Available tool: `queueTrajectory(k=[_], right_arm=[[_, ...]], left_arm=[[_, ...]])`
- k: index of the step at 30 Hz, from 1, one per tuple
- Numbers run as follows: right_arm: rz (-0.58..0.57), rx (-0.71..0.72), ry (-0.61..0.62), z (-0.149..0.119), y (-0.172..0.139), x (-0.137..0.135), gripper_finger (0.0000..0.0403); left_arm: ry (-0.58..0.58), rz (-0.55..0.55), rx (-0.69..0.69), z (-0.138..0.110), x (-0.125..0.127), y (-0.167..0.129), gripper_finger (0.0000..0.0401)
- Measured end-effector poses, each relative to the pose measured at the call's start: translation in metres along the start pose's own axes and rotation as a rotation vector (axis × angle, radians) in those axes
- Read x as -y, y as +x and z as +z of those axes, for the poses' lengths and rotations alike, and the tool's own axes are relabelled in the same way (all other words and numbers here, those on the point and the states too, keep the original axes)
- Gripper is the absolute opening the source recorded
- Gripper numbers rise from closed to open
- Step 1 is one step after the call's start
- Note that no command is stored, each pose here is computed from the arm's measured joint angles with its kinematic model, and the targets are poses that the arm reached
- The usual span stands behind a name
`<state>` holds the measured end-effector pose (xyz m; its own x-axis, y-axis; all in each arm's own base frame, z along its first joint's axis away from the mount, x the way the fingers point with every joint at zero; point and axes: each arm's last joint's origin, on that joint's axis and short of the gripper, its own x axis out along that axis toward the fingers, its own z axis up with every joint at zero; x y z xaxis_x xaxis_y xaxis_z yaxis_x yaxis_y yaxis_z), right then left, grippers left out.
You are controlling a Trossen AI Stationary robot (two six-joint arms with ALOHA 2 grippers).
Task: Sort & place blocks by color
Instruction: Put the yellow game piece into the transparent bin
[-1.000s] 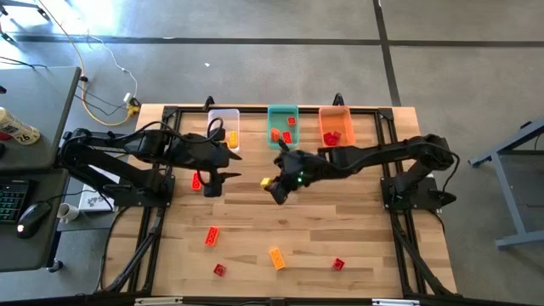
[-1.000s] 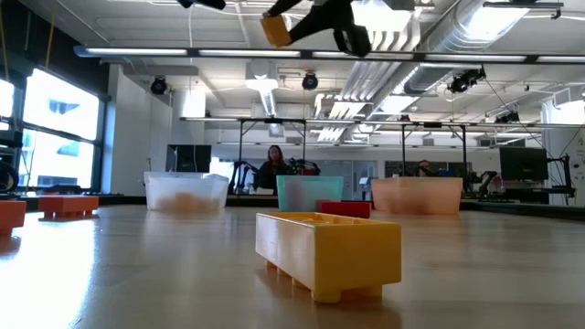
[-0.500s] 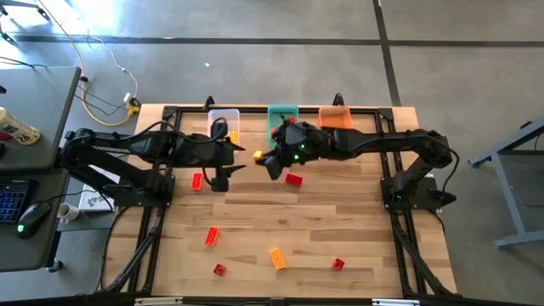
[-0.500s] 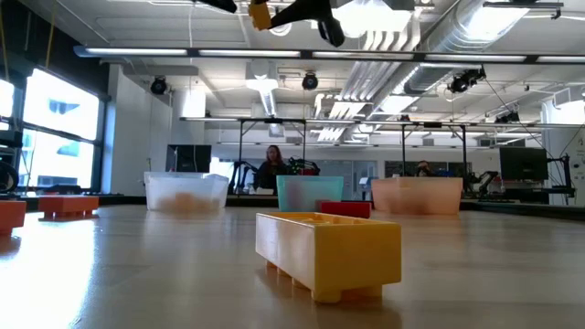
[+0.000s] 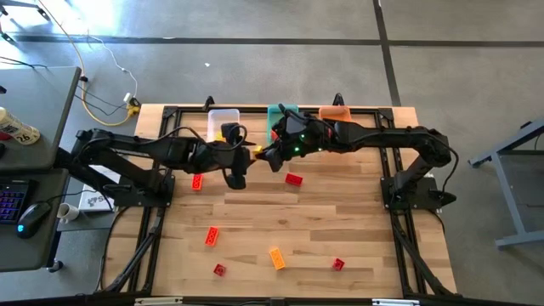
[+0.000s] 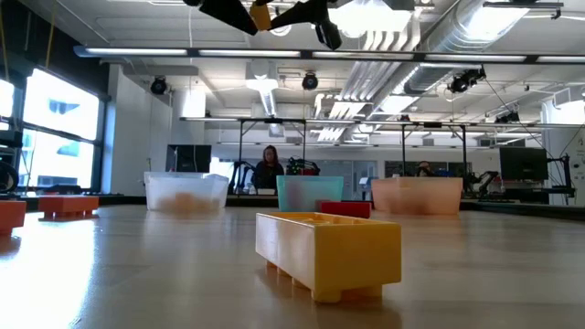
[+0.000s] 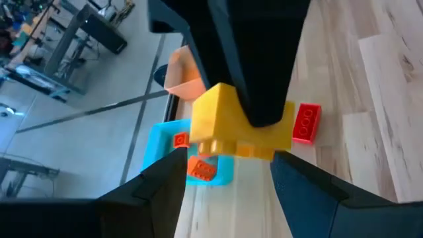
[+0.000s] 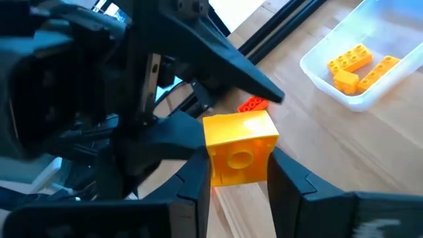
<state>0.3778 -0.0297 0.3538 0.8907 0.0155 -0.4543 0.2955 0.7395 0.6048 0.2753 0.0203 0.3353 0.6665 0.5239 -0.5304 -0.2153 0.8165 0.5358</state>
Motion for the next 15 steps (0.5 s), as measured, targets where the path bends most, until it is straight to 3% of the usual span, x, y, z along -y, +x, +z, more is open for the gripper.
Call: queueTrajectory(k=[15], right_arm=[[-0.04,-0.024,0.001,0.0,-0.001,0.007,0.0085]], left_arm=[[-0.002,-0.002,0.095,0.011,0.002,0.007,0.0203]])
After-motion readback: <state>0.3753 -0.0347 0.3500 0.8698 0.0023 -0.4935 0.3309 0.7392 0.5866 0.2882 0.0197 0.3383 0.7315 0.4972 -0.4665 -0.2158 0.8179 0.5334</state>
